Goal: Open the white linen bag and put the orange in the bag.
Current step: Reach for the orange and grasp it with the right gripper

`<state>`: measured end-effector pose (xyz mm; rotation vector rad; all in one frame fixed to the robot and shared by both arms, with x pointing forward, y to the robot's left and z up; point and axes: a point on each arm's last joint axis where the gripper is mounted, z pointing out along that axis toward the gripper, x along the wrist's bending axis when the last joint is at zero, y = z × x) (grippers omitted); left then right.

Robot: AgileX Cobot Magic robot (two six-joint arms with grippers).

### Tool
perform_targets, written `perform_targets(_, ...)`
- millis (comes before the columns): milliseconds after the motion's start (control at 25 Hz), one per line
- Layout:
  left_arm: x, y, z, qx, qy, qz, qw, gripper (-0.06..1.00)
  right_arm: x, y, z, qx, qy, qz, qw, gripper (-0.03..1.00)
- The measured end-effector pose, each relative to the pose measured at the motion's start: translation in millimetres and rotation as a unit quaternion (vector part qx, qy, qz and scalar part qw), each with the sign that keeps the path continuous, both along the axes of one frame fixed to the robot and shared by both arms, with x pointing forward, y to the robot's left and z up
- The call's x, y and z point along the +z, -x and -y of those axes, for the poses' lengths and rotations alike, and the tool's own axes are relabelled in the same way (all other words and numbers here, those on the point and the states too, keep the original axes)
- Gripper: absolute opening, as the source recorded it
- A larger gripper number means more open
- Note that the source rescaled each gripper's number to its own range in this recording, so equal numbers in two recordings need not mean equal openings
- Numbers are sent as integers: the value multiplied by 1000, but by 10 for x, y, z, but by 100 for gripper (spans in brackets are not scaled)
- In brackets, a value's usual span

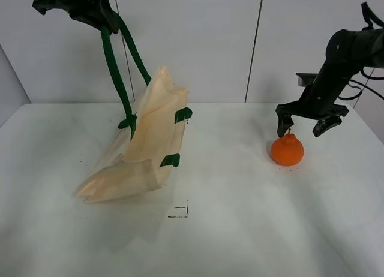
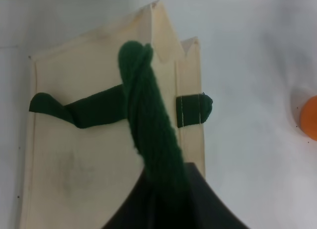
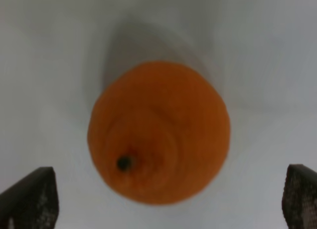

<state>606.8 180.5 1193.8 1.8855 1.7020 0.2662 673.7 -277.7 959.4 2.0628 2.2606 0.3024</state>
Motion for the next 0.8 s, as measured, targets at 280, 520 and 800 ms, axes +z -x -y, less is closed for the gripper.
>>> perform_targets(280,-1,-2,-6,-1,-5,2,1000,0,-274,-63,-254,39,28,1,999,100)
perform_targets(520,-1,-4,-11,-1,-8,3,1000,0,-445,-72,-235,32,41,-22,998,100)
perform_targets(800,-1,-4,-11,-2,-9,3,1000,0,-617,-98,-230,24,44,-30,998,100)
